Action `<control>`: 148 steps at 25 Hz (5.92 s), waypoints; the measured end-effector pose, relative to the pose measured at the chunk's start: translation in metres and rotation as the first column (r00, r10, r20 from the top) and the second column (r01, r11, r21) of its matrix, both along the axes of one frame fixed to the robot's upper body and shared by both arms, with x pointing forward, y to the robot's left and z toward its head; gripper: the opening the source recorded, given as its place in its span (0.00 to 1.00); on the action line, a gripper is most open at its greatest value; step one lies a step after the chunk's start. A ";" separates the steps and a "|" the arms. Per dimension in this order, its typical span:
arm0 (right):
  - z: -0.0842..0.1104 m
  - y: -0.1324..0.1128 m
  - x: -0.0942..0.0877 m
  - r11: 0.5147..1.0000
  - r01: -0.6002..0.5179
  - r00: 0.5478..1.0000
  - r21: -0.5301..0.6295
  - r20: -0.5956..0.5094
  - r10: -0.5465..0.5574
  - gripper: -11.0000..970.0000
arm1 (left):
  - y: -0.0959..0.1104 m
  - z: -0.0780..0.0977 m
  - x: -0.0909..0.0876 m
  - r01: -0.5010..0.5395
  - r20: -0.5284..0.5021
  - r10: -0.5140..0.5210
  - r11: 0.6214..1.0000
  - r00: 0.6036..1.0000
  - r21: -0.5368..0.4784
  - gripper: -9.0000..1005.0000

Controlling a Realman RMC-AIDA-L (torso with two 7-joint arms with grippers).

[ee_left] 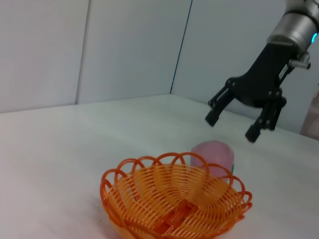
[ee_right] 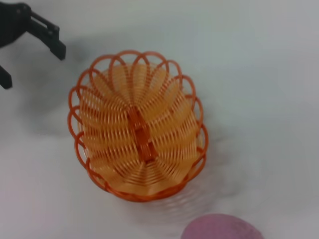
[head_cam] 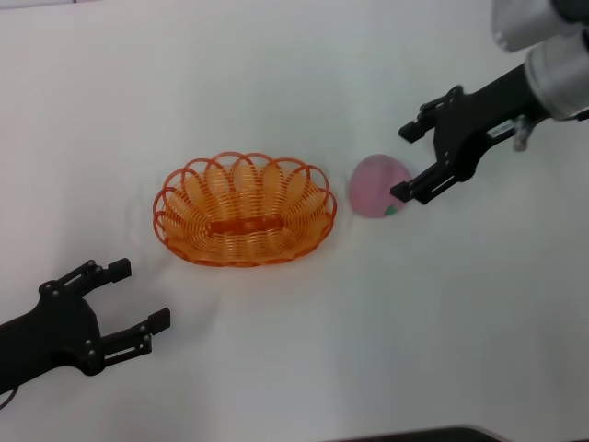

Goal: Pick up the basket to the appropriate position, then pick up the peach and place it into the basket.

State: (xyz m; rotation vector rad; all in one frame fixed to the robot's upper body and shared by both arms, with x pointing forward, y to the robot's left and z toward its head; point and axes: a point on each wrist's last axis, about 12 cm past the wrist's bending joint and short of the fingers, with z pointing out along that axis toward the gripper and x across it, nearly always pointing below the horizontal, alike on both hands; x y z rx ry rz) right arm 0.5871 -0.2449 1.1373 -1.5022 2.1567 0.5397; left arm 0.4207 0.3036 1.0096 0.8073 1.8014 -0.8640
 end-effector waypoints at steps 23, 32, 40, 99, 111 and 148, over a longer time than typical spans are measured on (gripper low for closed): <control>-0.033 0.016 0.007 0.998 0.025 1.000 -0.058 -0.001 -0.025 0.90 | -0.001 0.000 0.001 0.002 -0.001 -0.002 1.000 1.000 -0.002 0.88; -0.032 0.015 0.005 0.998 0.022 1.000 -0.058 0.006 -0.021 0.73 | -0.001 0.000 0.001 -0.001 0.000 0.001 1.000 1.000 -0.001 0.88; -0.032 0.014 0.005 0.998 0.024 1.000 -0.062 0.001 -0.024 0.39 | -0.001 0.000 0.003 -0.002 -0.006 0.002 1.000 1.000 -0.005 0.88; -0.038 0.068 -0.010 0.972 -0.109 0.994 0.210 -0.001 0.112 0.29 | -0.001 0.002 0.003 0.003 -0.007 -0.003 1.000 1.000 -0.017 0.88; -0.031 0.028 -0.019 0.923 -0.045 0.998 0.383 0.053 0.027 0.82 | -0.002 0.002 0.003 0.004 -0.006 -0.004 1.000 1.000 -0.018 0.88; -0.119 -0.098 -0.176 0.776 0.221 0.875 0.590 0.231 -0.425 0.98 | 0.005 0.005 -0.001 -0.008 0.003 0.008 1.000 1.000 -0.024 0.88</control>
